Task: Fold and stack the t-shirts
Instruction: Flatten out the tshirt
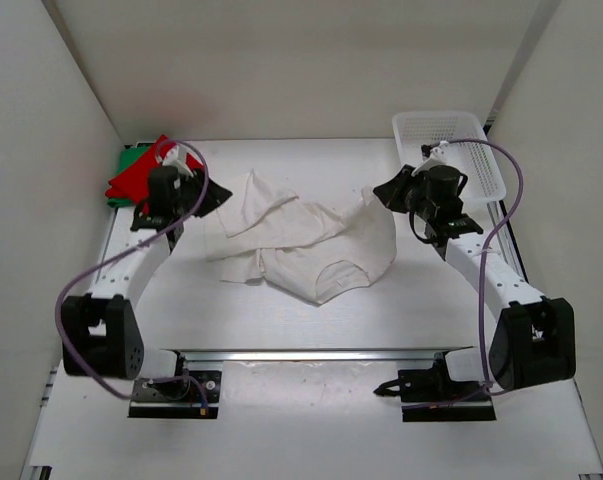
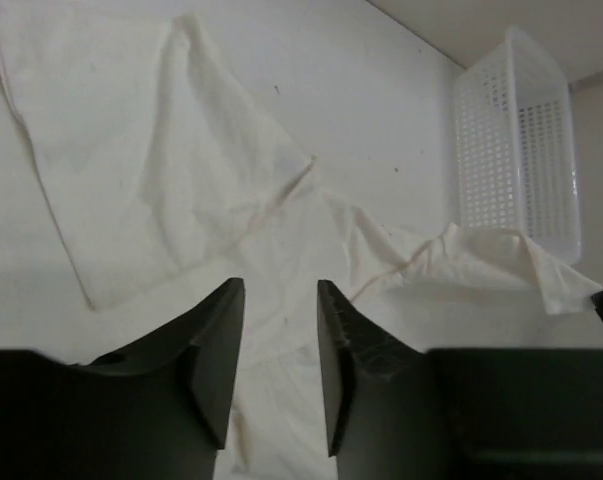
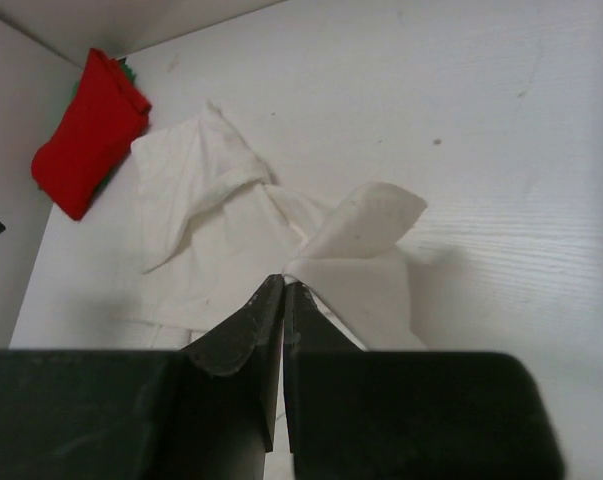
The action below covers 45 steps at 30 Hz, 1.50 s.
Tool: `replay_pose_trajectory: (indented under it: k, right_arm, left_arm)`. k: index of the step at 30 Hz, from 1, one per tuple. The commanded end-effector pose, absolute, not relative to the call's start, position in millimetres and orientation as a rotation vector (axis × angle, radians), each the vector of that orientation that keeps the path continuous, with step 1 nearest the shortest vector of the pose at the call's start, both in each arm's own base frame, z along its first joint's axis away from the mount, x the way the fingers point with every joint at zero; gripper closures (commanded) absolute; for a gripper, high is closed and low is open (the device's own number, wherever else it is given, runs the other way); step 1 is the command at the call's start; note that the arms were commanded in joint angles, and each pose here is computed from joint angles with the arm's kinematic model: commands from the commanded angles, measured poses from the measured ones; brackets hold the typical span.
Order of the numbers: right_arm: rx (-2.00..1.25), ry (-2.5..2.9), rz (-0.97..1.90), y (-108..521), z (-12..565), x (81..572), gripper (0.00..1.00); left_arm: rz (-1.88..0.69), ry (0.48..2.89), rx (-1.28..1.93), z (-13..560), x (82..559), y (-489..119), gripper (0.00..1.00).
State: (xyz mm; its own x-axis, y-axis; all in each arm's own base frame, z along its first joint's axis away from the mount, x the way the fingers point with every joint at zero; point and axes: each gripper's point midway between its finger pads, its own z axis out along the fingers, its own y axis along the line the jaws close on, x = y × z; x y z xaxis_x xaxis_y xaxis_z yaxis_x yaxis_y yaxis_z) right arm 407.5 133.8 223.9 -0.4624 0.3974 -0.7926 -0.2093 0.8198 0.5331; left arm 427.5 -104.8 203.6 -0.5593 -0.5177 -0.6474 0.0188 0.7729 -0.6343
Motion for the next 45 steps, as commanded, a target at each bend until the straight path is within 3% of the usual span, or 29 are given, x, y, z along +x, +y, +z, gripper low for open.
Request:
replay_pose_trajectory:
  k: [1, 4, 6, 15, 18, 23, 31, 37, 45]
  right_arm:
    - [0.095, 1.807, 0.757, 149.7, 258.3, 399.1, 1.0]
    - [0.088, 1.824, 0.776, 152.1, 244.5, 382.6, 1.0]
    - [0.082, 1.829, 0.784, 151.5, 239.7, 377.9, 1.0]
    - [0.05, 1.812, 0.808, 154.4, 241.9, 365.9, 1.0]
    - [0.04, 1.816, 0.818, 161.2, 240.0, 364.7, 1.0]
    - [0.031, 1.817, 0.831, 166.1, 238.6, 361.6, 0.99]
    - [0.025, 1.805, 0.839, 164.8, 243.0, 362.3, 1.0]
    - [0.025, 1.81, 0.849, 165.5, 240.3, 362.6, 1.0]
    - [0.023, 1.809, 0.839, 165.1, 242.5, 358.3, 1.0]
  left_arm:
    - [-0.697, 2.071, -0.456, 161.3, 387.9, -107.7, 0.59]
    - [-0.652, 2.091, -0.662, 100.2, 343.6, -84.4, 0.55]
    - [-0.662, 2.036, -0.786, 88.3, 335.2, -66.3, 0.49]
    - [-0.584, 1.962, -1.098, 47.8, 315.2, -25.8, 0.45]
    - [-0.539, 1.939, -1.147, 41.1, 317.2, -17.8, 0.45]
    - [-0.579, 1.966, -1.201, 30.4, 328.0, -28.0, 0.59]
    - [-0.589, 2.006, -1.228, 12.4, 330.4, -44.5, 0.53]
    - [-0.607, 1.973, -1.258, 15.3, 347.6, -43.4, 0.68]
    - [-0.589, 1.929, -1.233, 35.4, 378.5, -28.5, 1.0]
